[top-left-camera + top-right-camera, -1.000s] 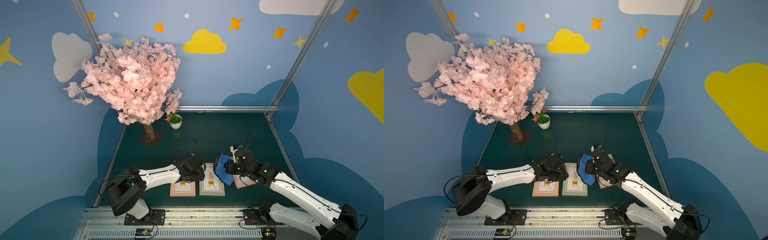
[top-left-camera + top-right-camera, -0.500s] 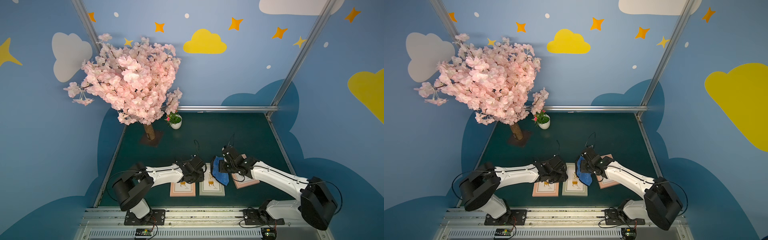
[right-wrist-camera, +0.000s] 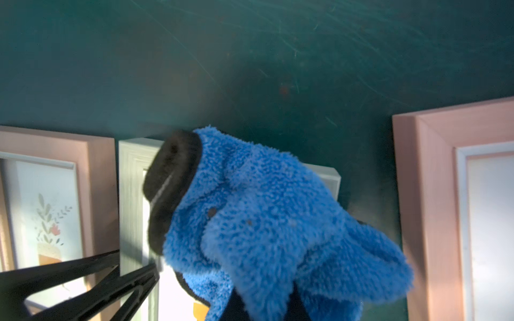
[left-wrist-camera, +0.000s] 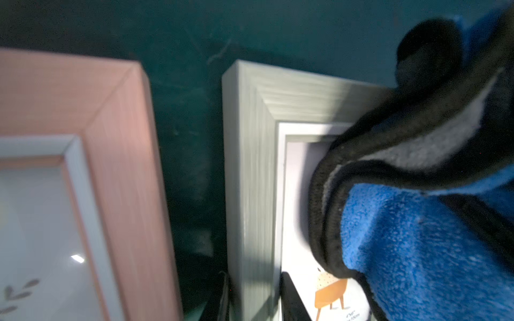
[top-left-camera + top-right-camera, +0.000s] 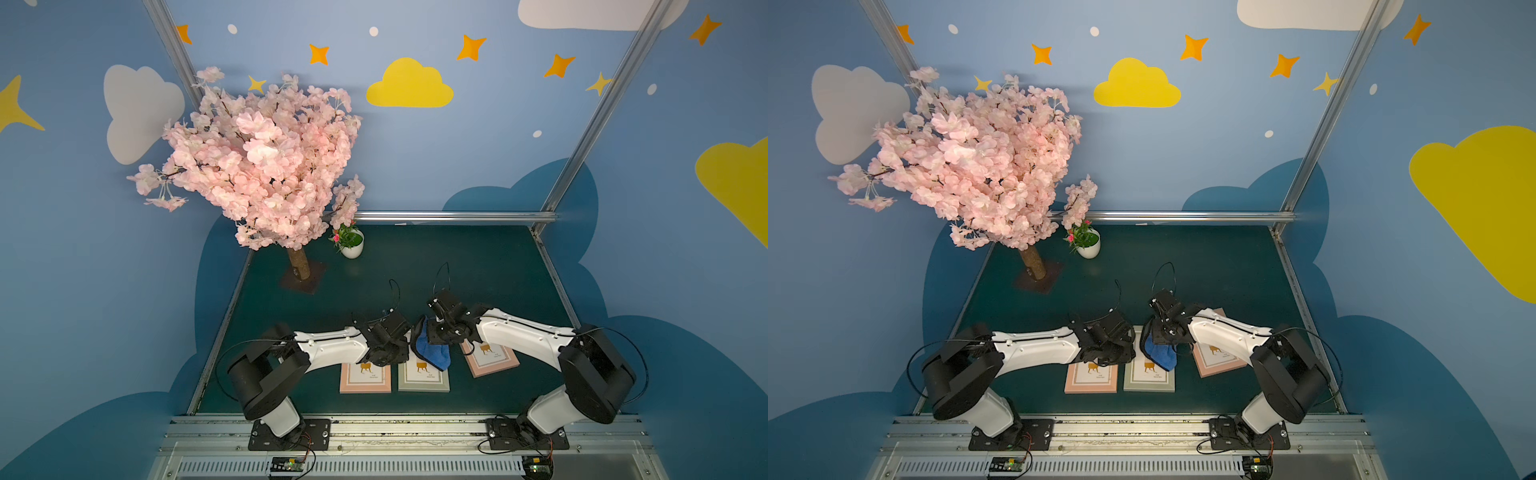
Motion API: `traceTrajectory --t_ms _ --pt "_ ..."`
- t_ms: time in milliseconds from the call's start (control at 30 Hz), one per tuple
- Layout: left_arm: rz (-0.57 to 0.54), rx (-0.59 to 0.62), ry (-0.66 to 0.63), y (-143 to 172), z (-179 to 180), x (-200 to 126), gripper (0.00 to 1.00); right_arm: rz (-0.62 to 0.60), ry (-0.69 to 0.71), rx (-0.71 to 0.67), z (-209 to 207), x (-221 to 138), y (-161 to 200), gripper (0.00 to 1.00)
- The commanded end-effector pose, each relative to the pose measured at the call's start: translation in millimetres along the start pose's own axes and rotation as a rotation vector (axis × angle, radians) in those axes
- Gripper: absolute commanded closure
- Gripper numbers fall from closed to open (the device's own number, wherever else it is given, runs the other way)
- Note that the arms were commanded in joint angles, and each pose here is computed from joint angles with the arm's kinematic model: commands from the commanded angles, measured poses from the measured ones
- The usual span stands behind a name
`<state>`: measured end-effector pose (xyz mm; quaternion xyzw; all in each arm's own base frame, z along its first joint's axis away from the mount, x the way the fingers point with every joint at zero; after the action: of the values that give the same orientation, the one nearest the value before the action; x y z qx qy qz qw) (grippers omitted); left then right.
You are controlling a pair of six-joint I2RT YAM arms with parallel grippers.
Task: Wipe the picture frame with a cloth
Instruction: Wipe the dirt from the picture frame.
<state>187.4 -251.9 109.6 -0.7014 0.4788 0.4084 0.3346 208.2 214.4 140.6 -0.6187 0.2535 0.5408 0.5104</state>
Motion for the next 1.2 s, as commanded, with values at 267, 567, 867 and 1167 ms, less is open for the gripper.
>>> traceTrajectory --t_ms 267,567,867,1167 --pt "0.034 -0.043 -0.159 6.5 22.8 17.2 0.85 0.186 0.096 0.003 -7.5 5.3 50.8 1.0" --pt "0.028 -0.064 -0.183 7.4 27.8 17.2 0.91 0.214 0.099 -0.005 10.2 -4.8 94.5 1.0" --pt "0.034 -0.072 -0.175 7.5 26.8 16.1 0.97 0.179 0.041 0.003 6.8 -24.2 124.9 1.0" --pt "0.048 -0.076 -0.156 9.1 25.8 18.2 0.97 0.179 0.108 -0.008 9.2 -14.6 114.0 1.0"
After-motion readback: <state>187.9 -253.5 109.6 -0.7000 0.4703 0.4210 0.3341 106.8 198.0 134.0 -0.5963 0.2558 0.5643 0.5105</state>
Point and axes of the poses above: each gripper's point midway between its finger pads, its own x axis out along the fingers, its own z axis along the line the jaws close on, y = z × x, the point moved 10 cm from there along -x, back along the fingers, and after that the axes turned 15 degrees about -x, right-handed, at the moved point
